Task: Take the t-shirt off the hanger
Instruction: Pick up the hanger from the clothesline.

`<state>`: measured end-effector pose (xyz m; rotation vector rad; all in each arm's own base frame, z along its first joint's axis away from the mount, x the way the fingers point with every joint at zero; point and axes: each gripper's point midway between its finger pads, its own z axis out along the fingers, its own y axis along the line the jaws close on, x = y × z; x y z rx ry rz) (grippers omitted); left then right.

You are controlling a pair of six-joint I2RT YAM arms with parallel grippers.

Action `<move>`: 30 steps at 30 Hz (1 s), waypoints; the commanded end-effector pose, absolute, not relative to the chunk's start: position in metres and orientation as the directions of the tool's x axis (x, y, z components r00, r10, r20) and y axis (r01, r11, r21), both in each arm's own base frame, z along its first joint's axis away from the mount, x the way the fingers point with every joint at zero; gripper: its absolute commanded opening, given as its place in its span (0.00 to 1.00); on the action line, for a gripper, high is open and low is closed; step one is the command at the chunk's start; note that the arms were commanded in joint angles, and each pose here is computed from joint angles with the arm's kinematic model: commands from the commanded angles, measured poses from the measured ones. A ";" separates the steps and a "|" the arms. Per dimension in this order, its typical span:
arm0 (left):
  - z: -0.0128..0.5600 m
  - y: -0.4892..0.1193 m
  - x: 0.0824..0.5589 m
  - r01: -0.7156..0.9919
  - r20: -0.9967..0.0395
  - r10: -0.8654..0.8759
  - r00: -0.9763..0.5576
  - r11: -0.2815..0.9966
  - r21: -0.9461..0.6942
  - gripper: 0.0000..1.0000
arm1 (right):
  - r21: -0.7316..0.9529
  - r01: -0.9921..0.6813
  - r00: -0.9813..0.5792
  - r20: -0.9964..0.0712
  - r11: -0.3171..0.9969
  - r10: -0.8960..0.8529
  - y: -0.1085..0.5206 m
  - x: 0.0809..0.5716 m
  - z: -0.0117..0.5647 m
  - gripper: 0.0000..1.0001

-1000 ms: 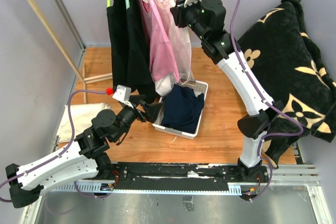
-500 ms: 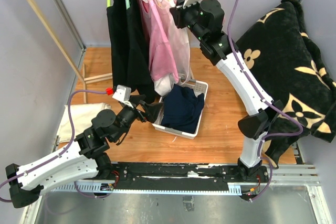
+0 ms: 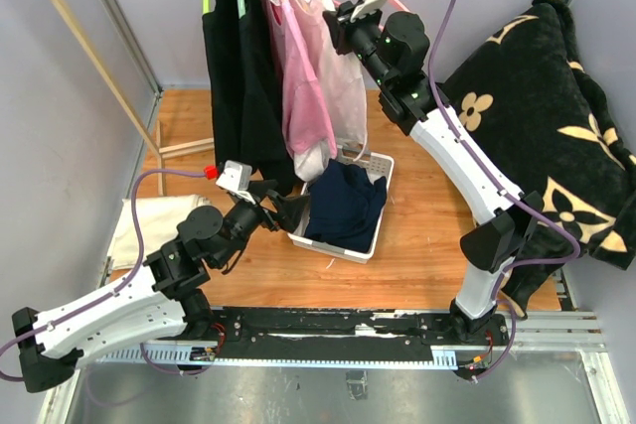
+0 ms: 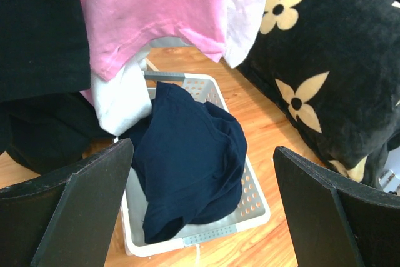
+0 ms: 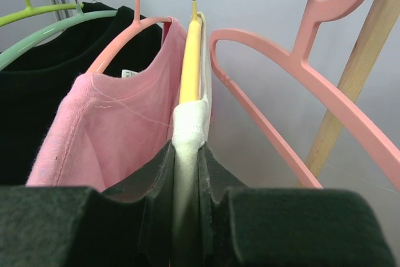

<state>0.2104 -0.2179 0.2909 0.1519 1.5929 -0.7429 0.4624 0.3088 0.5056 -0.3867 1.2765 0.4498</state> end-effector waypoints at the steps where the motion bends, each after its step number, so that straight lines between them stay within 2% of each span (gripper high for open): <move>1: 0.311 -0.218 0.211 0.512 -0.922 -0.358 -0.148 0.769 -0.381 1.00 | -0.028 -0.512 0.408 -0.888 0.858 0.214 0.292 0.430 0.586 0.01; 16: 0.322 -0.223 0.213 0.528 -0.922 -0.362 -0.136 0.761 -0.377 1.00 | -0.017 -0.506 0.502 -0.819 0.862 0.279 0.277 0.410 0.619 0.01; 30: 0.367 -0.232 0.222 0.552 -0.927 -0.373 -0.043 0.765 -0.333 1.00 | -0.045 -0.502 0.456 -0.862 0.864 0.220 0.256 0.381 0.593 0.01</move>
